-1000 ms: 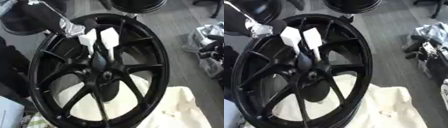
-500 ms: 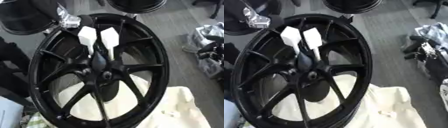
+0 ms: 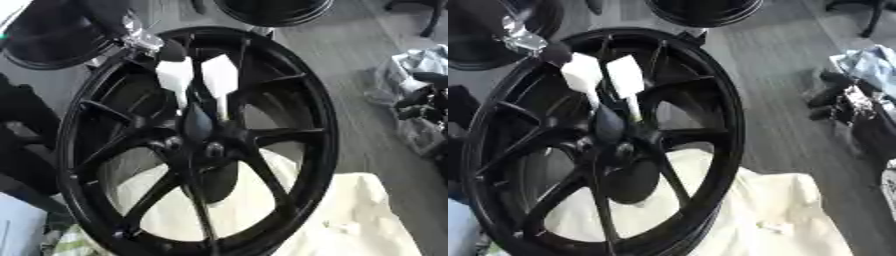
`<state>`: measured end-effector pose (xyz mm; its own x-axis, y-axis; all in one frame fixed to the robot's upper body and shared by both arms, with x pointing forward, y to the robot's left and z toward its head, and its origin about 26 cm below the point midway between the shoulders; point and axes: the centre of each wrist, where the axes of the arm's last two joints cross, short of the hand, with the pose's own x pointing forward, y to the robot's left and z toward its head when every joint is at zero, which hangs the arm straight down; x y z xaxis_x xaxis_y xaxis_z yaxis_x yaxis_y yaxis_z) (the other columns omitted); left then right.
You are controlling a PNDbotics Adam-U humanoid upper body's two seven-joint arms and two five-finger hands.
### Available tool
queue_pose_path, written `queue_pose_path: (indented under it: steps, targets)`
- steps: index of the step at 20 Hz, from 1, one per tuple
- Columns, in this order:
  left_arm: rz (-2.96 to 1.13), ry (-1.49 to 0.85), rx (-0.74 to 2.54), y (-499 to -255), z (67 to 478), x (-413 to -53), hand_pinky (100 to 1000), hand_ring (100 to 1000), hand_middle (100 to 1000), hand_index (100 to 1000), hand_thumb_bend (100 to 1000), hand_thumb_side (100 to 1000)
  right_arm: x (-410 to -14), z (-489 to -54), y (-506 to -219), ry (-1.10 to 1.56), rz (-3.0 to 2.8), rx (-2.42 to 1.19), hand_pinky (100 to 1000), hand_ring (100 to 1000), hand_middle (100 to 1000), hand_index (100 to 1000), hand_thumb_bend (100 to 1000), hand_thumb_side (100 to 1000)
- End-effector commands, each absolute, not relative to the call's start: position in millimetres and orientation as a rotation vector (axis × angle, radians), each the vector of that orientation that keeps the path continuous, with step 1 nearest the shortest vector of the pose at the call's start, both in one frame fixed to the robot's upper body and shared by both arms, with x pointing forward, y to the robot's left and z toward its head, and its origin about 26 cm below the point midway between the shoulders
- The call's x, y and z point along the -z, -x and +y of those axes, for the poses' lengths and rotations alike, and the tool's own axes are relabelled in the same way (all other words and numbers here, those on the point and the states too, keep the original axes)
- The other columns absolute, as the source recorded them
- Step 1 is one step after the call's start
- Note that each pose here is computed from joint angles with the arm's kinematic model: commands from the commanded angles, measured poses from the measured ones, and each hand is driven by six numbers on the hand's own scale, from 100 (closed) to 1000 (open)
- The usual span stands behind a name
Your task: Pull the pin out of the wheel hub.
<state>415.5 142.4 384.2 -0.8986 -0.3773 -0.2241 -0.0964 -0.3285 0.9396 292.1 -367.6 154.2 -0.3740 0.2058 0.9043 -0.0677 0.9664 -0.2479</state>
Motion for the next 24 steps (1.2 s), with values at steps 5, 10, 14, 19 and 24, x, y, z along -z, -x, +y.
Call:
queue_pose_path:
  steps: [5, 10, 14, 19, 24]
  targets:
    - [-1.439, -0.696, 2.665, -431, 151, -386, 990, 917, 798, 880, 588, 730, -165, -371, -292, 0.122, -1.948, -0.324, 594, 652, 533, 805, 100, 715]
    - [-1.373, -0.675, 2.706, -442, 157, -371, 988, 918, 795, 879, 572, 805, -165, -371, -293, 0.125, -1.943, -0.323, 594, 651, 532, 805, 100, 719]
    - [-1.343, -0.665, 2.723, -448, 161, -364, 987, 917, 793, 874, 580, 814, -164, -371, -293, 0.126, -1.942, -0.323, 593, 651, 532, 805, 100, 720]
    - [-1.293, -0.673, 2.727, -455, 167, -357, 987, 917, 793, 873, 597, 826, -164, -371, -293, 0.126, -1.939, -0.322, 593, 649, 531, 803, 100, 722]
    - [-1.265, -0.676, 2.727, -459, 171, -353, 986, 916, 792, 867, 615, 825, -164, -371, -293, 0.128, -1.935, -0.321, 593, 647, 530, 802, 100, 726]
